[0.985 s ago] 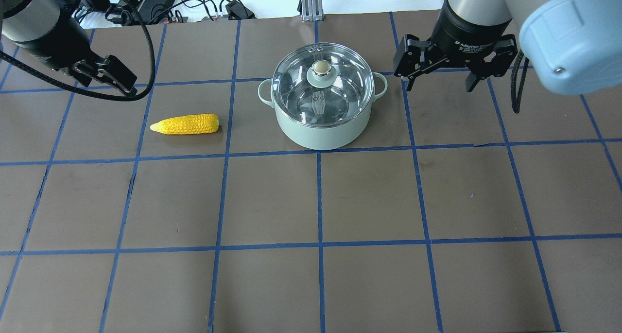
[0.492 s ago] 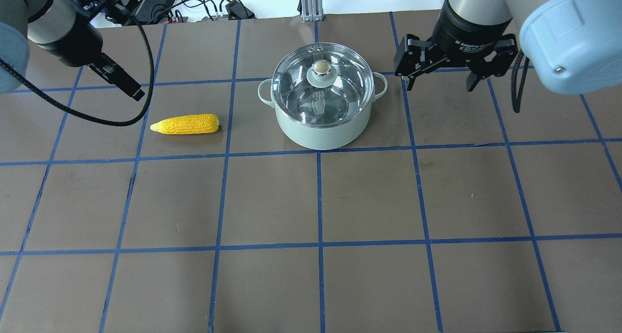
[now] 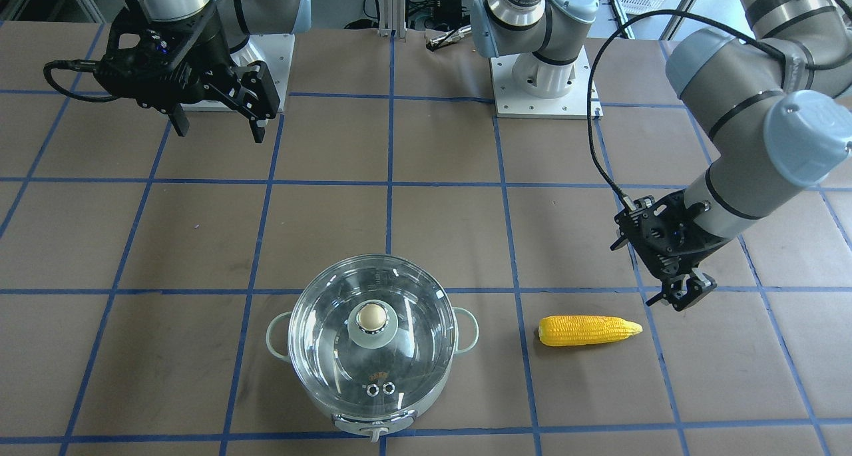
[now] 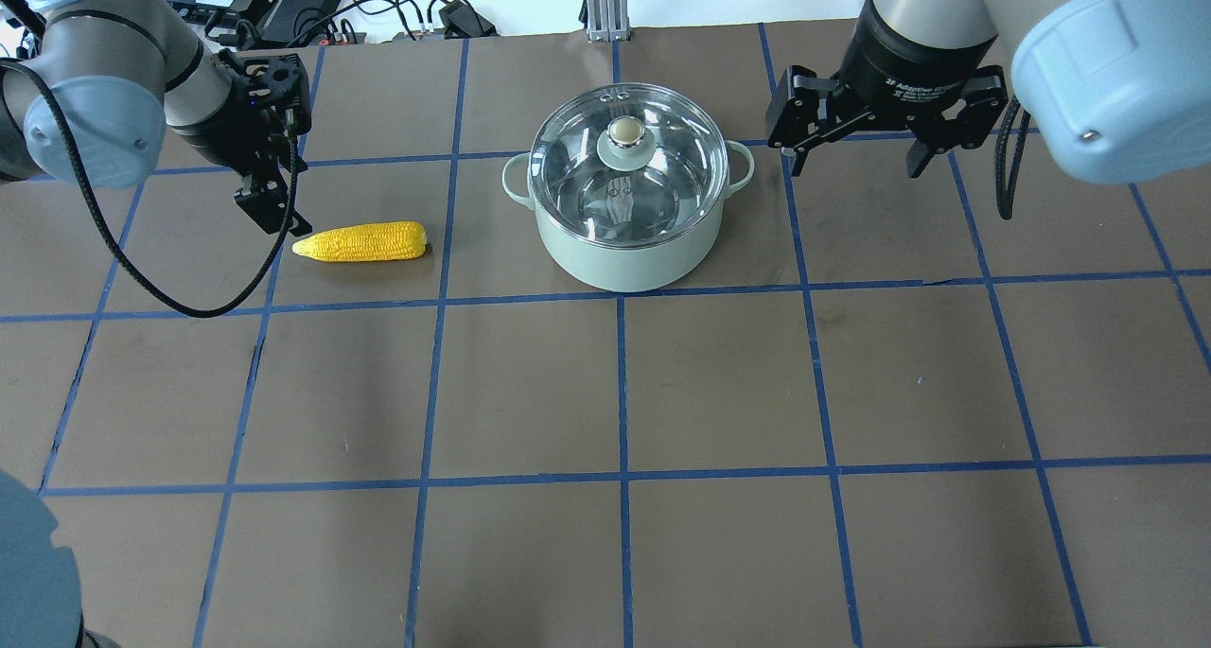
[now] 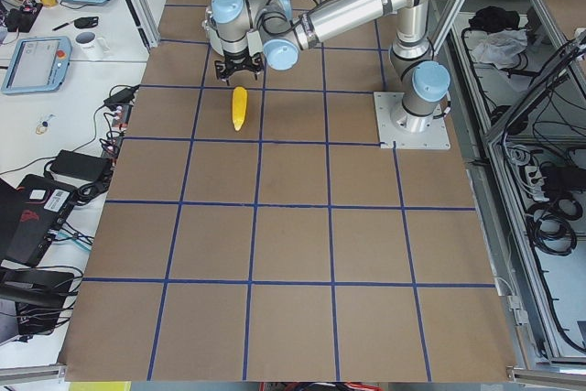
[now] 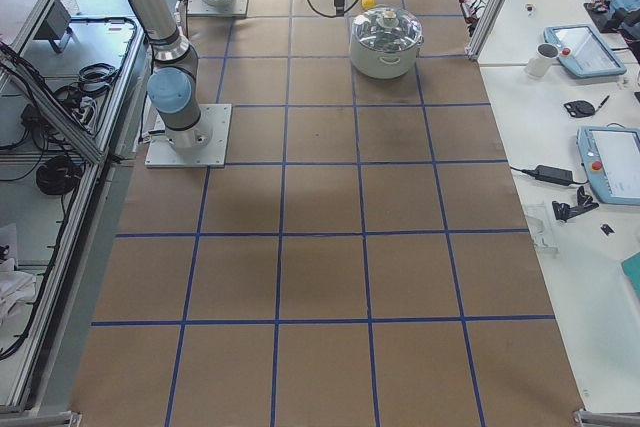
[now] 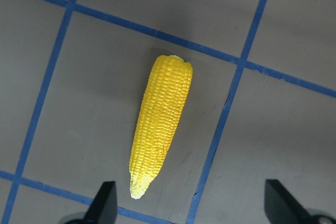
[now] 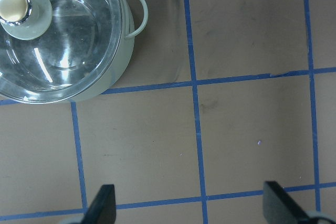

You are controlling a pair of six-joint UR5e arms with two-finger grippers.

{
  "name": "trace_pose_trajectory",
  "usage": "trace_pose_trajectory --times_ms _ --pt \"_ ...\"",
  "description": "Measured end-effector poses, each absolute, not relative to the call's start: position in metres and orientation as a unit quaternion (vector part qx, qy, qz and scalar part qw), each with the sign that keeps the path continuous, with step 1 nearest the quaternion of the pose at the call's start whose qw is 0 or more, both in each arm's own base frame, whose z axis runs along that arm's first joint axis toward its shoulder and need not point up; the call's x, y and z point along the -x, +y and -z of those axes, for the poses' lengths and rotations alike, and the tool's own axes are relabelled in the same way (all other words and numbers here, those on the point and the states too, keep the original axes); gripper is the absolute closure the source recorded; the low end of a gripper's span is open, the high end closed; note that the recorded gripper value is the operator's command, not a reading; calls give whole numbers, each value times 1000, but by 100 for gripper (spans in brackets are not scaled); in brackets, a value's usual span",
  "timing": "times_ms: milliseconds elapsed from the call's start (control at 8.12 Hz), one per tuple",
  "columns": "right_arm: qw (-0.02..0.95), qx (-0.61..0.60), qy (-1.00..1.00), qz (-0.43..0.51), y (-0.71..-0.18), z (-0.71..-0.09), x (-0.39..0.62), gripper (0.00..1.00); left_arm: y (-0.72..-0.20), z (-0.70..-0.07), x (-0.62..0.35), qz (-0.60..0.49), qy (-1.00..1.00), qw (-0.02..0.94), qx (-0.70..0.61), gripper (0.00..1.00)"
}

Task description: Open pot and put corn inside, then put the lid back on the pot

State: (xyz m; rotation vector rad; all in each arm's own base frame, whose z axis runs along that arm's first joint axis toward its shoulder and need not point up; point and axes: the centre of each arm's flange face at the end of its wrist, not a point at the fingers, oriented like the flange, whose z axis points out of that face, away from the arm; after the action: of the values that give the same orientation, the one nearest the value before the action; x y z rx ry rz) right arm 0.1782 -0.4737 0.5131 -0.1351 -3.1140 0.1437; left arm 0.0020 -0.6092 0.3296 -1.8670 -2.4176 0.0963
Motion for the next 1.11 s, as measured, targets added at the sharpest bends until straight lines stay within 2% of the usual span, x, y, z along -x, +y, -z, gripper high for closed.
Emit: trace_pose_trajectory --times_ms 738,1108 --pt "10 44 -998 -43 -476 -510 -179 0 -647 -231 -5 -53 -714 71 694 0" --pt "-5 45 -997 -61 -534 -497 -191 0 -650 -208 -5 -49 -712 84 695 0"
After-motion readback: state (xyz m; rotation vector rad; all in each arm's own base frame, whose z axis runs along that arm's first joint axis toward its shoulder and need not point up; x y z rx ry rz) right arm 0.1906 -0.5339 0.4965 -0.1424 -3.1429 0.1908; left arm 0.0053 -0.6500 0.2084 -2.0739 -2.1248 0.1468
